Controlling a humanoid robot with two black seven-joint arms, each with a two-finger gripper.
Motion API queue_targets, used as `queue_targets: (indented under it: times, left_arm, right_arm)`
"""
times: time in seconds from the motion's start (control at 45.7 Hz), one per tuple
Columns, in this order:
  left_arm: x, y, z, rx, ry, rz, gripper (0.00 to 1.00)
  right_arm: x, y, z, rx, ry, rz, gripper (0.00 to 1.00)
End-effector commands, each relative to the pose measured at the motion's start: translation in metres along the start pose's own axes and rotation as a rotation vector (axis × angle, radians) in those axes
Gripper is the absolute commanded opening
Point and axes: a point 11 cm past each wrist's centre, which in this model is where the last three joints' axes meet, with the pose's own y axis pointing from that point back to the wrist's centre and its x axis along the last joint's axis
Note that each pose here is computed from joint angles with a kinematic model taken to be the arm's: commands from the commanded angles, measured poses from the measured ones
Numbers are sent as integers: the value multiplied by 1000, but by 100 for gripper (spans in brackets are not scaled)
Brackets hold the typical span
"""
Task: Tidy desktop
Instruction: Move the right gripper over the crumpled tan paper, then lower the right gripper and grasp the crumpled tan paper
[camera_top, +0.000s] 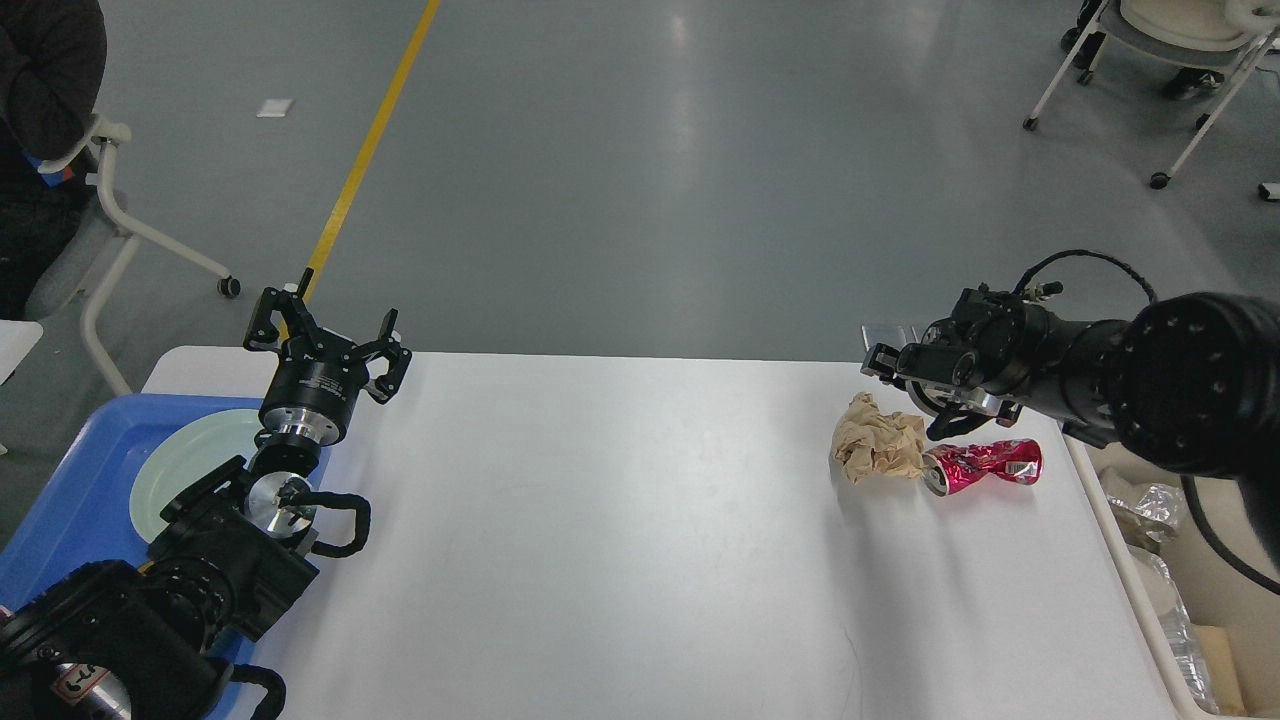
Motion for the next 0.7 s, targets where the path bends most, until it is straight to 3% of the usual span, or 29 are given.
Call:
queue_targets:
  times: [0.0,0.678]
  left_arm:
    - [0,0,0,0,0,-1,97]
    - [0,0,0,0,0,-1,97]
  right_arm:
    - [-14,-9,-13,29,-13,0,100]
    - [-67,-45,-12,38,-30,-8,100]
